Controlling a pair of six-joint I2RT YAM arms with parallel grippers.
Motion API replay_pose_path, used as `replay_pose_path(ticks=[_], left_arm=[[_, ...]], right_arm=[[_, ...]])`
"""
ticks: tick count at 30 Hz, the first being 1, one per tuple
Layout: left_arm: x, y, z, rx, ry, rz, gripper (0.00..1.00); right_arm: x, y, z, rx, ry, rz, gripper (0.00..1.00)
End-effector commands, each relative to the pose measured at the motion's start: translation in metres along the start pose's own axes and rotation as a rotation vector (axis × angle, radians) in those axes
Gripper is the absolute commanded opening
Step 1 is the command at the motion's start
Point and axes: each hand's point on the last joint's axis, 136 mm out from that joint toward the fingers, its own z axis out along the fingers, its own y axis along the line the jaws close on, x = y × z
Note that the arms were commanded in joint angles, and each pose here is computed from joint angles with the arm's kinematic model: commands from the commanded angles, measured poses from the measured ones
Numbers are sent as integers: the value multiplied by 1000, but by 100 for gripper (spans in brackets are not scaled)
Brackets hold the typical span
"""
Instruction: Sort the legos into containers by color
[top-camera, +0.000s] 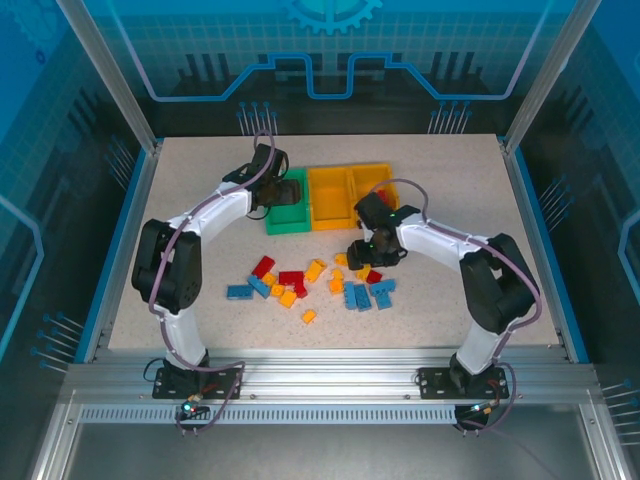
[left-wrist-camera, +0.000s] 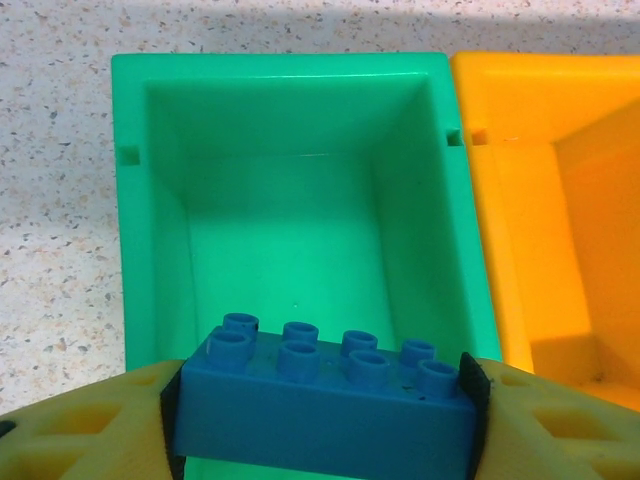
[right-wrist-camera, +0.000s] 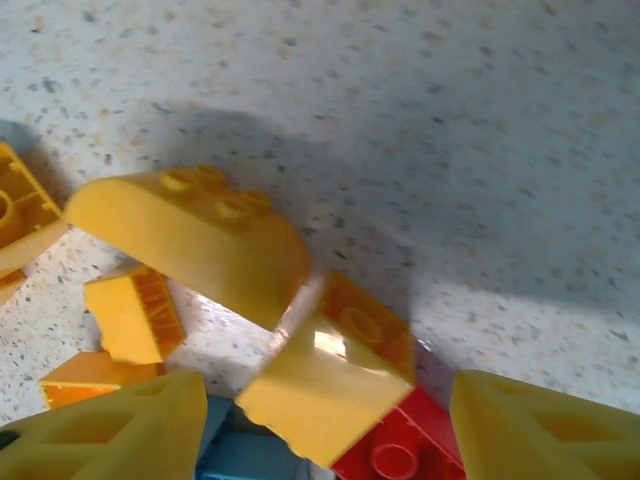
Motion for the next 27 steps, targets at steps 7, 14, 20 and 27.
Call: replay_pose_path(ticks=[7, 14, 20, 27], left_arm=[[-13, -6, -37, 53, -52, -18, 99], [-9, 5, -66, 57, -83, -72, 99], [17, 34, -81, 24, -55, -134, 99], [54, 76, -92, -30, -26, -213, 99]], right_arm=[[-19, 28, 3, 30, -20, -444, 68], [-28, 31, 16, 30, 38, -564, 65], [-29, 37, 28, 12, 71, -643, 61], [-23, 31, 41, 16, 123, -655, 49]])
